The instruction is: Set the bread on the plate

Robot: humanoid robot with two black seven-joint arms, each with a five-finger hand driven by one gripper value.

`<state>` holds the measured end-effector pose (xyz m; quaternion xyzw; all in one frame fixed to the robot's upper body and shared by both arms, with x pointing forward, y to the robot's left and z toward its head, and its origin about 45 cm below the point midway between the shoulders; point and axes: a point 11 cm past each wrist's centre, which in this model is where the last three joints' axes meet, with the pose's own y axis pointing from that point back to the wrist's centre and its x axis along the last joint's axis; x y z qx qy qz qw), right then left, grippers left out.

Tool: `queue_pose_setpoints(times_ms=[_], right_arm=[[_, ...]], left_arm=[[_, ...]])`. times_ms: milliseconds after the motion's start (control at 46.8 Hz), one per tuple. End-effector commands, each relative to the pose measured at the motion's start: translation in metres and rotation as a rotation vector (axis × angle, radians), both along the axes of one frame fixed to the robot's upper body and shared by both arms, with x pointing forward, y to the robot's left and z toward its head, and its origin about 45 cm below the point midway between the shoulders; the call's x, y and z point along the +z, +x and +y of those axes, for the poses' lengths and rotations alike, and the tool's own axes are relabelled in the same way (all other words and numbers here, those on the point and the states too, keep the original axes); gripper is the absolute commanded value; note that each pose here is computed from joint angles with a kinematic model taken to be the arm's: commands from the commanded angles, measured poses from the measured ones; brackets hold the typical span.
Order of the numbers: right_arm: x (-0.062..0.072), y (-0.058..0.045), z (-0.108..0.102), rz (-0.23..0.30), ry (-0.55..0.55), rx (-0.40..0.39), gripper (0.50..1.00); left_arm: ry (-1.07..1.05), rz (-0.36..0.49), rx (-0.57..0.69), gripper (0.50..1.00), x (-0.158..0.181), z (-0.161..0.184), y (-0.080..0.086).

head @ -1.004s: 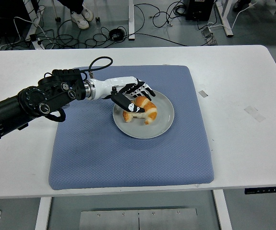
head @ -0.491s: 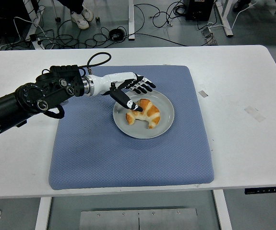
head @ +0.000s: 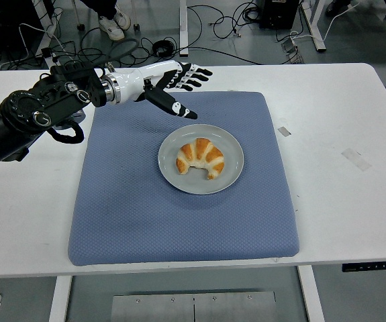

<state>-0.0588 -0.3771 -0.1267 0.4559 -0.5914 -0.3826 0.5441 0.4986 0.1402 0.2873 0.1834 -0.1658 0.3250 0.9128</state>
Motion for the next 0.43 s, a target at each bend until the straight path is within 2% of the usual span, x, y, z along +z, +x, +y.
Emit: queue_pose_setpoints(times_ms=[0, 235, 406], right_arm=[[0.000, 0.000, 0.000, 0.000, 0.000, 0.000, 1.000], [0.000, 0.000, 0.000, 0.000, 0.000, 0.000, 1.000], [0.000, 0.000, 0.000, 0.000, 0.000, 0.002, 1.000]], left_arm=[[-0.015, -0.002, 0.026, 0.921, 0.004, 0.009, 0.003], [-0.083, -0.020, 0.135, 0.921, 0.015, 0.036, 0.018], [-0.108, -0.021, 0.180, 0.922, 0.017, 0.049, 0.023]])
